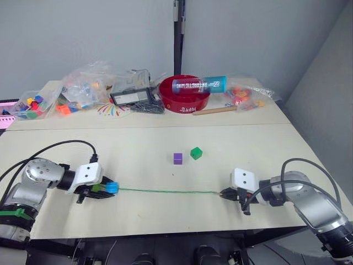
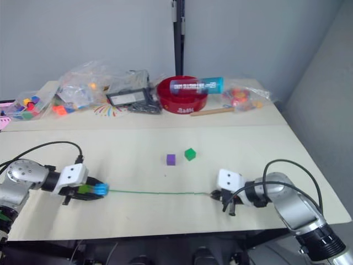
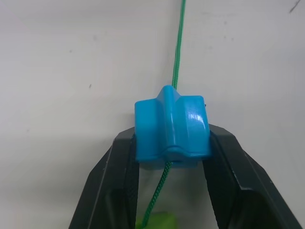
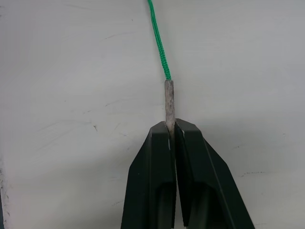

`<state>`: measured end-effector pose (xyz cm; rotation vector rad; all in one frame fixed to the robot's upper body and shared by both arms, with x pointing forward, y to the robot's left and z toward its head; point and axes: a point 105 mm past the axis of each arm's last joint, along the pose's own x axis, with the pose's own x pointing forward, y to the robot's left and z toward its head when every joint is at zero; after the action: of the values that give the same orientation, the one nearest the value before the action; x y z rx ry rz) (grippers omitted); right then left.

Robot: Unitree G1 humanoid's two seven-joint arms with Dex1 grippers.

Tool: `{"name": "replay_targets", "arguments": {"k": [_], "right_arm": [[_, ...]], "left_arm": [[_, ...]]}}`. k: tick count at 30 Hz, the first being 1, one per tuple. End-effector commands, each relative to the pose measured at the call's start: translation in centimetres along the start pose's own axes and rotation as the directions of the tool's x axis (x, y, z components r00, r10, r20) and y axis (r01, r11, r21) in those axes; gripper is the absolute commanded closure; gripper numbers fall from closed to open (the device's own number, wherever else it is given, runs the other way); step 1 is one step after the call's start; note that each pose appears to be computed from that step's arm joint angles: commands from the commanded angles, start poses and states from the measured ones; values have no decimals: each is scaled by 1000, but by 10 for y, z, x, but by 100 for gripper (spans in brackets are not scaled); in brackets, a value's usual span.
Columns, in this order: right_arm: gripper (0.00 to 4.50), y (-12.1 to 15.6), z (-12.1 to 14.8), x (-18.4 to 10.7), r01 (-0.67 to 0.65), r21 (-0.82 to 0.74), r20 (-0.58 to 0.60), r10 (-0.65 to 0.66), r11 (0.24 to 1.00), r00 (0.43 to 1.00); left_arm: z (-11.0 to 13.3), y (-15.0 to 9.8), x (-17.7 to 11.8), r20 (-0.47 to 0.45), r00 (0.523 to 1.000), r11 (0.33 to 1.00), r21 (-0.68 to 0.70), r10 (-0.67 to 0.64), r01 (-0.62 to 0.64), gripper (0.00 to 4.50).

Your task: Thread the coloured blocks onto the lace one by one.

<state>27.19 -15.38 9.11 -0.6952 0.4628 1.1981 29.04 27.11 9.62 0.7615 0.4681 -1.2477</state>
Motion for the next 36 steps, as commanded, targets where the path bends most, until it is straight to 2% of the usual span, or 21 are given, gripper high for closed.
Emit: {"name": "replay_targets", "arguments": {"k": [1, 8, 10, 13, 16, 17, 20, 22, 25, 29, 32, 36], "right_arm": [[450, 6, 3, 3, -20, -4, 9, 20, 1000, 1000], [450, 4, 10, 7, -19, -14, 36, 19, 1000, 999], [450, 5, 14, 9, -23, -18, 50, 24, 1000, 998], [450, 7, 20, 11, -38, -28, 63, 40, 999, 997], [450, 9, 24, 14, -49, -35, 64, 51, 998, 997], [450, 10, 27, 14, -54, -37, 66, 57, 998, 996], [450, 13, 35, 17, -70, -46, 73, 73, 997, 995], [450, 15, 43, 22, -78, -50, 83, 82, 996, 993], [450, 13, 54, 31, -67, -48, 91, 71, 997, 993], [450, 11, 64, 41, -53, -44, 78, 56, 998, 995], [450, 9, 70, 45, -43, -47, 56, 46, 998, 997], [450, 6, 74, 46, -27, -50, 33, 28, 998, 999]], "left_arm": [[-35, -15, -10, -136, 990, 997, -77, -40, 30, 313], [-32, -13, -17, -134, 991, 996, -85, -30, 19, 313], [-25, -8, -18, -105, 994, 995, -95, -12, 2, 209], [-4, -1, -24, -32, 999, 995, -96, 1, -4, 116], [16, 7, -32, -26, 999, 999, -47, 25, -26, 15], [24, 7, -37, -17, 1000, 998, -53, 16, -17, 3], [44, 8, -43, 17, 1000, 999, -50, 17, -16, 3], [67, 6, -45, 73, 997, 998, -59, -11, 15, 3], [99, 2, -29, 169, 985, 999, -29, -38, 44, 3], [127, -21, 17, 271, 957, 995, 18, -103, 102, 3], [139, -23, 56, 316, 947, 998, 30, -55, 48, 3], [157, -23, 90, 357, 934, 997, 78, -19, -10, 3]]}}
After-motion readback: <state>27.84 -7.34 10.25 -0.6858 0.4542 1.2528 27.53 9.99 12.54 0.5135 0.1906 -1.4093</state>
